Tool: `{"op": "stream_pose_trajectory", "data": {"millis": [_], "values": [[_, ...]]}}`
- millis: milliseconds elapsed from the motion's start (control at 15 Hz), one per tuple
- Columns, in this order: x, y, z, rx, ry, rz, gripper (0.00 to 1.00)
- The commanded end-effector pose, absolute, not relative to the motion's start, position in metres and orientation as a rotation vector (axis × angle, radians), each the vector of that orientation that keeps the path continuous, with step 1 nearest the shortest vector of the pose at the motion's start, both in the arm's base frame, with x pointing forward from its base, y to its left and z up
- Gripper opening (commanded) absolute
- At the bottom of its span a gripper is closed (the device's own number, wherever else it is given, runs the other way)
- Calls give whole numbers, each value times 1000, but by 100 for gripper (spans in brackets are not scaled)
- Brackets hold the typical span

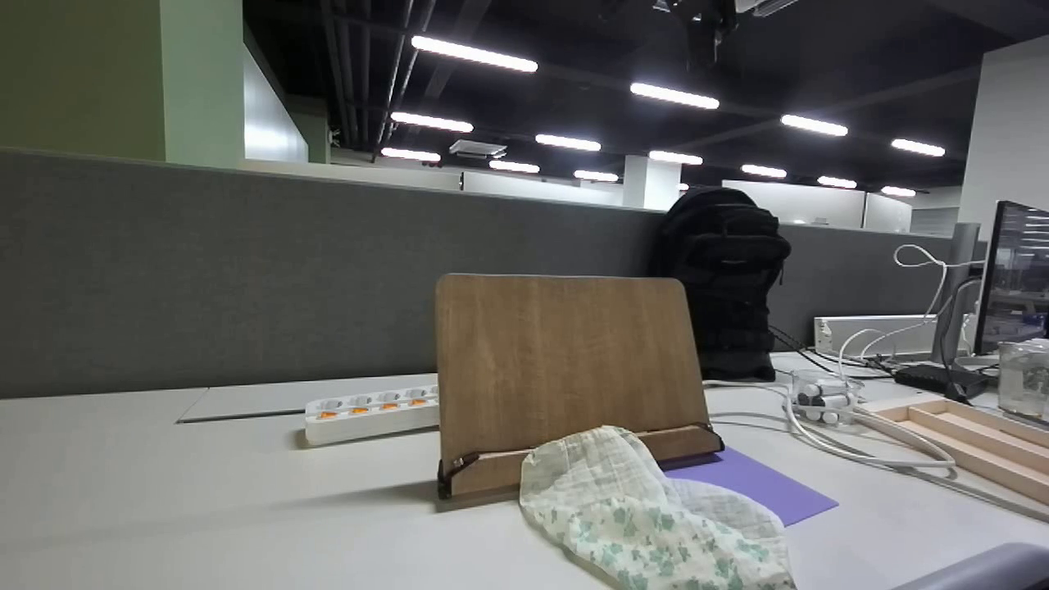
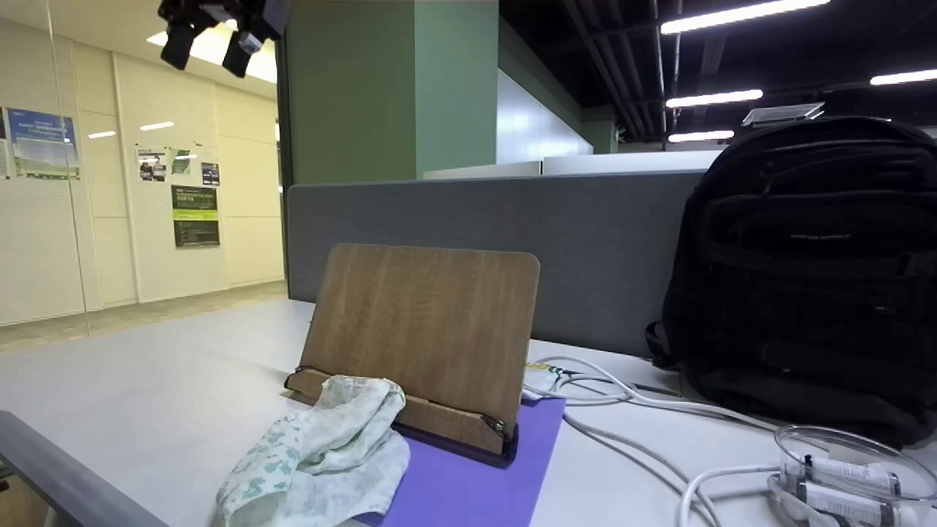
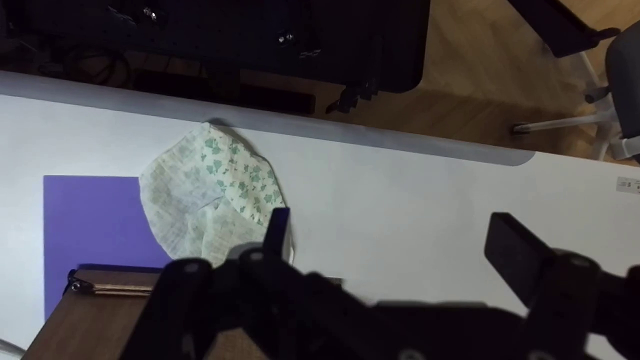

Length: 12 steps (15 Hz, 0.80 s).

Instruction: Hang the cloth on the wooden thing

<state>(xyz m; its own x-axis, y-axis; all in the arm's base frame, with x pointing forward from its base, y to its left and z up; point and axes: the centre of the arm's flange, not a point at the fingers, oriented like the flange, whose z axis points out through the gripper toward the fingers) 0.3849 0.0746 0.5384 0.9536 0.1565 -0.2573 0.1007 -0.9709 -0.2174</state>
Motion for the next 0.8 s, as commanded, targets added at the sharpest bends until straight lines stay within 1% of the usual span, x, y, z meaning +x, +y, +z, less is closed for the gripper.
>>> {"op": "stream_pose_trajectory", "data": {"millis": [0, 400, 733], "values": [[391, 70, 490, -2945, -153, 369, 100], [403, 58, 402, -3072, -141, 194, 100], [389, 46, 335, -3172, -164, 217, 100]]}}
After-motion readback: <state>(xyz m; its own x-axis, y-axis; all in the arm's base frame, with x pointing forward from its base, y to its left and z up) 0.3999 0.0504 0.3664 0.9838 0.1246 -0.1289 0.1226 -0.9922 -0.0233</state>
